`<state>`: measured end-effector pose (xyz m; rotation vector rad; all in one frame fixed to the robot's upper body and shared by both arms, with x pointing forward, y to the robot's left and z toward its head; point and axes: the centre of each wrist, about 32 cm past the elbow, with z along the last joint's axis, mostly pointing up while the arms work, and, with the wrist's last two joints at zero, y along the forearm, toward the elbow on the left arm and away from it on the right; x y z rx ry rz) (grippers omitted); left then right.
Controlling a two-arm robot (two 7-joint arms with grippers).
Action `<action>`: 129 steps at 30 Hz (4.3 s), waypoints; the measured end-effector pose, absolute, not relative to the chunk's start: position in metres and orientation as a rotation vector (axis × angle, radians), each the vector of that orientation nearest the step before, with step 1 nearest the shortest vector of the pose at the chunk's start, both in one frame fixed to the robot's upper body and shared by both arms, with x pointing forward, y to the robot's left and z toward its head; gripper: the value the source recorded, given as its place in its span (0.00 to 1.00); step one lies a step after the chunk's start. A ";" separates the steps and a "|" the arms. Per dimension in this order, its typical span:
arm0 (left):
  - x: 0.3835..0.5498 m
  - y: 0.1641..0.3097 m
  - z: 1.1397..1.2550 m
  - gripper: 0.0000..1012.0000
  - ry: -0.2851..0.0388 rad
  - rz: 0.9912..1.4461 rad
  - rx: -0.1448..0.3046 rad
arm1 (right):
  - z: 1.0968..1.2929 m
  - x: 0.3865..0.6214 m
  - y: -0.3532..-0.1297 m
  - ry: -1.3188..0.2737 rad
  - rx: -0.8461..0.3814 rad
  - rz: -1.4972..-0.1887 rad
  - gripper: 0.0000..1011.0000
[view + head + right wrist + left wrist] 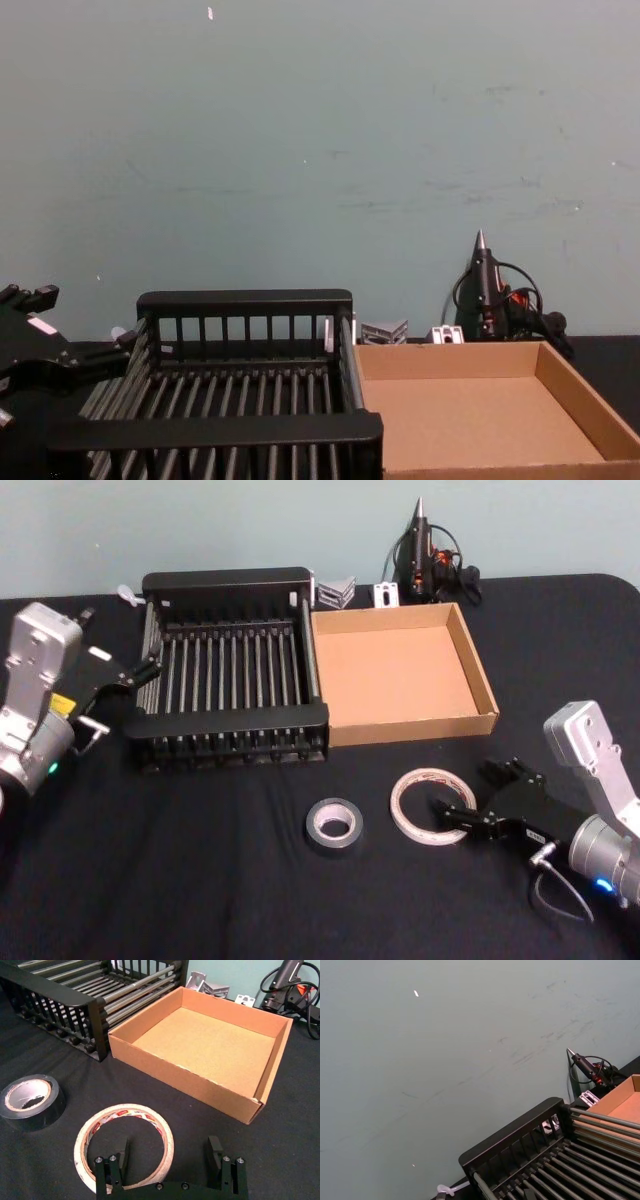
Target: Pick up the white tape and place it into the black box , Pick up the silver tape and place it into the brown box.
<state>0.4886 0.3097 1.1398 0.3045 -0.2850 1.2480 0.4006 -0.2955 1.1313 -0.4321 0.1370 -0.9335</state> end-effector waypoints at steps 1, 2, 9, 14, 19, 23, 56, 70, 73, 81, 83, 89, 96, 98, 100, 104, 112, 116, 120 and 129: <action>0.489 0.310 1.140 0.99 -0.285 1.248 0.304 | 1.131 0.401 -0.295 0.137 -0.431 -0.932 0.99; 0.489 0.310 1.140 0.99 -0.285 1.248 0.304 | 1.130 0.402 -0.295 0.137 -0.430 -0.931 0.99; 0.489 0.310 1.140 0.99 -0.285 1.248 0.305 | 1.128 0.403 -0.294 0.137 -0.431 -0.928 0.99; 0.489 0.310 1.140 0.99 -0.285 1.248 0.305 | 1.127 0.404 -0.293 0.142 -0.431 -0.930 0.99; 0.489 0.310 1.140 0.99 -0.285 1.248 0.304 | 1.126 0.403 -0.293 0.149 -0.432 -0.932 0.99; 0.489 0.310 1.140 0.99 -0.285 1.248 0.304 | 1.125 0.402 -0.293 0.155 -0.437 -0.928 0.99; 0.489 0.310 1.140 0.99 -0.285 1.248 0.304 | 1.125 0.400 -0.293 0.155 -0.442 -0.925 0.52; 0.489 0.310 1.140 0.99 -0.285 1.248 0.304 | 1.125 0.400 -0.293 0.156 -0.441 -0.925 0.10; 0.489 0.310 1.140 0.99 -0.285 1.248 0.304 | 1.125 0.400 -0.293 0.156 -0.441 -0.925 0.09; 0.489 0.310 1.140 0.99 -0.285 1.248 0.304 | 1.125 0.400 -0.293 0.156 -0.440 -0.925 0.09; 0.489 0.310 1.140 0.99 -0.285 1.248 0.304 | 1.127 0.400 -0.294 0.153 -0.432 -0.922 0.09; 0.489 0.310 1.140 0.99 -0.285 1.248 0.304 | 1.138 0.399 -0.299 0.130 -0.396 -0.914 0.09; 0.489 0.310 1.140 0.99 -0.285 1.248 0.304 | 1.160 0.403 -0.304 0.086 -0.349 -0.919 0.09; 0.489 0.310 1.140 0.99 -0.285 1.248 0.304 | 1.165 0.405 -0.305 0.072 -0.340 -0.922 0.09; 0.489 0.310 1.140 0.99 -0.285 1.248 0.305 | 1.170 0.409 -0.305 0.054 -0.332 -0.928 0.09; 0.489 0.310 1.140 0.99 -0.285 1.248 0.305 | 1.181 0.425 -0.305 0.013 -0.329 -0.958 0.09; 0.489 0.310 1.140 0.99 -0.285 1.248 0.305 | 1.191 0.457 -0.296 -0.045 -0.337 -0.991 0.09; 0.489 0.310 1.140 0.99 -0.285 1.248 0.304 | 1.196 0.473 -0.289 -0.073 -0.329 -0.995 0.09; 0.489 0.310 1.140 0.99 -0.285 1.248 0.304 | 1.203 0.492 -0.278 -0.103 -0.320 -0.992 0.09; 0.489 0.310 1.140 0.99 -0.285 1.248 0.304 | 1.212 0.534 -0.245 -0.150 -0.310 -0.952 0.09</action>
